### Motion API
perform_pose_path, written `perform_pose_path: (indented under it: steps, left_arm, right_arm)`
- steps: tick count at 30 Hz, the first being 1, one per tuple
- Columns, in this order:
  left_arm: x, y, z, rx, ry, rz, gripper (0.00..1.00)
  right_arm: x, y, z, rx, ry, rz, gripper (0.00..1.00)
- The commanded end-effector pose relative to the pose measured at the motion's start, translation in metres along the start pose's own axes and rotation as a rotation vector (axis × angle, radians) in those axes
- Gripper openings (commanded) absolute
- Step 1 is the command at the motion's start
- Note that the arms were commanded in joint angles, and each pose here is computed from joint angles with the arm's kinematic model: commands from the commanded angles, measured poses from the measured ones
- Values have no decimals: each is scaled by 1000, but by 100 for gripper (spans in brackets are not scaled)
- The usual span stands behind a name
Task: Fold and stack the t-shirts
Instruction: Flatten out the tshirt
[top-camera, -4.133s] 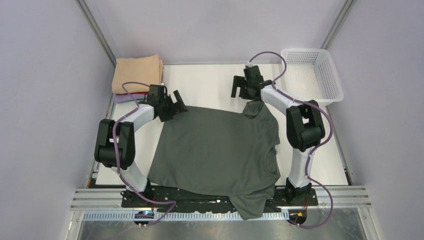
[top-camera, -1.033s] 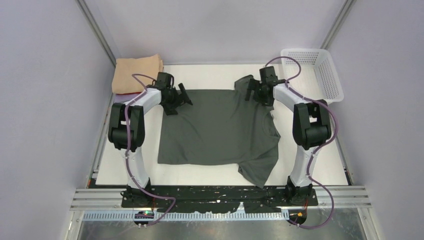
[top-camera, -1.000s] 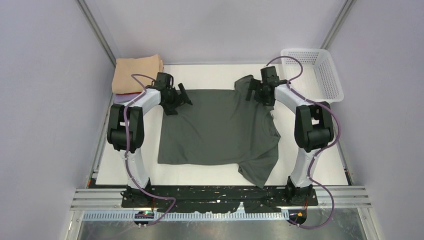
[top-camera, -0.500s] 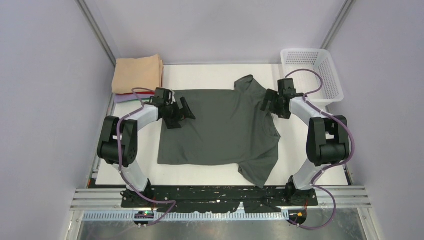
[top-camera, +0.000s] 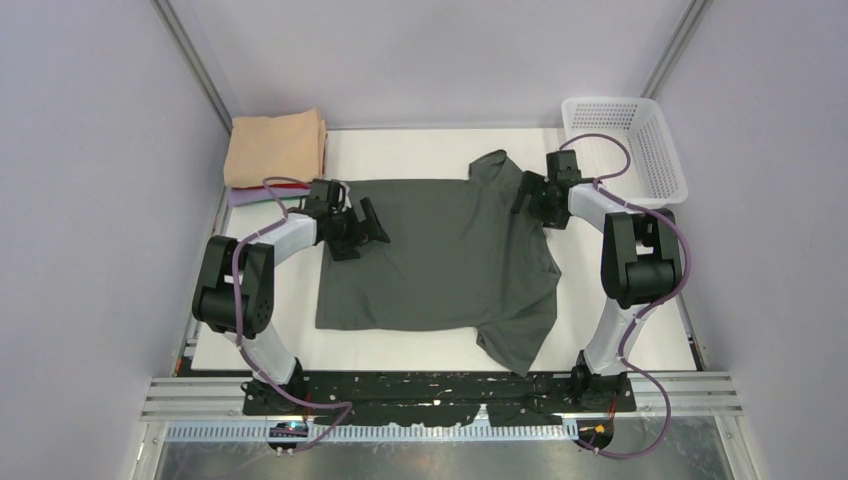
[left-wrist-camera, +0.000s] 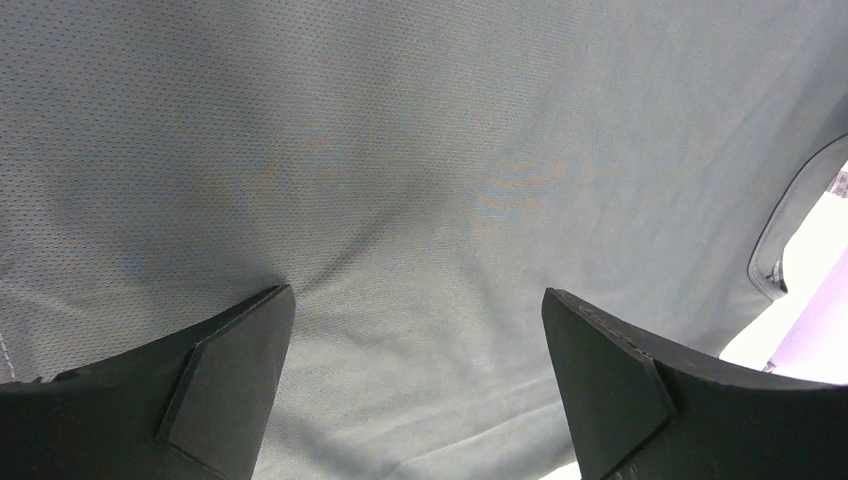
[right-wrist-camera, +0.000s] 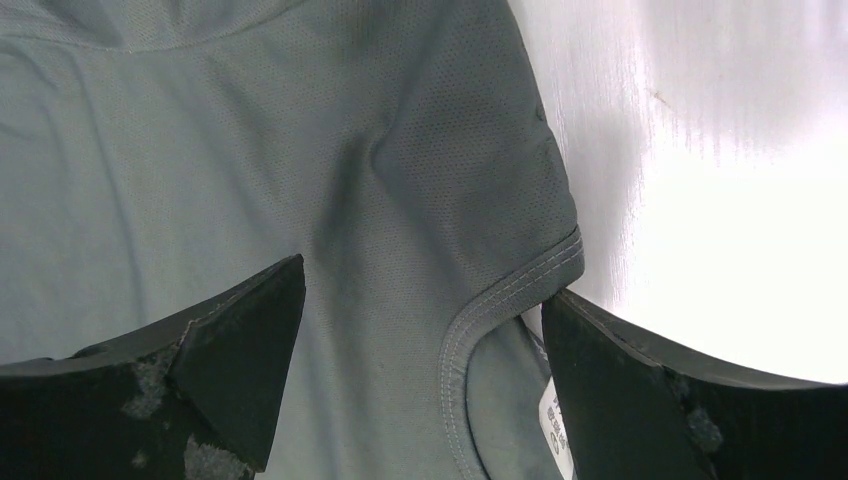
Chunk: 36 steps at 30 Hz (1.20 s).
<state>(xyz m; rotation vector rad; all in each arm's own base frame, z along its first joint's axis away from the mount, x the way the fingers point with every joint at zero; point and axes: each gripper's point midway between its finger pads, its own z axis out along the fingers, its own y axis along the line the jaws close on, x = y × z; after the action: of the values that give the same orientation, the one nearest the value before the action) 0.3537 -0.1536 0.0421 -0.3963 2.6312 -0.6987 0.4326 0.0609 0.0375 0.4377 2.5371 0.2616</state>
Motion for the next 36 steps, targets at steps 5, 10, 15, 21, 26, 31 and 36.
perform_pose_path:
  steps: [5, 10, 15, 21, 26, 31, 36]
  left_arm:
    - [0, 17, -3, -85, -15, 24, 100]
    - [-1, 17, -3, -84, -16, 24, 100]
    - [-1, 18, -2, -89, -14, 22, 100]
    - [-4, 19, -3, -105, -20, 27, 100]
    - [-5, 19, -3, -105, -21, 28, 100]
    - [-7, 20, -4, -111, -24, 30, 100]
    - [-9, 24, -6, -124, -29, 27, 100]
  right_arm:
    - [-26, 13, -7, -22, -77, 10, 95]
    - [-27, 21, -10, -38, -78, -5, 96]
    - [-33, 24, -17, -20, -101, -17, 95]
    - [-28, 23, -14, -16, -85, -26, 96]
    - [-13, 28, 2, -45, -28, -14, 95]
    - [-3, 27, 15, -40, 9, -1, 95]
    - [-3, 16, 13, 24, 21, 7, 95]
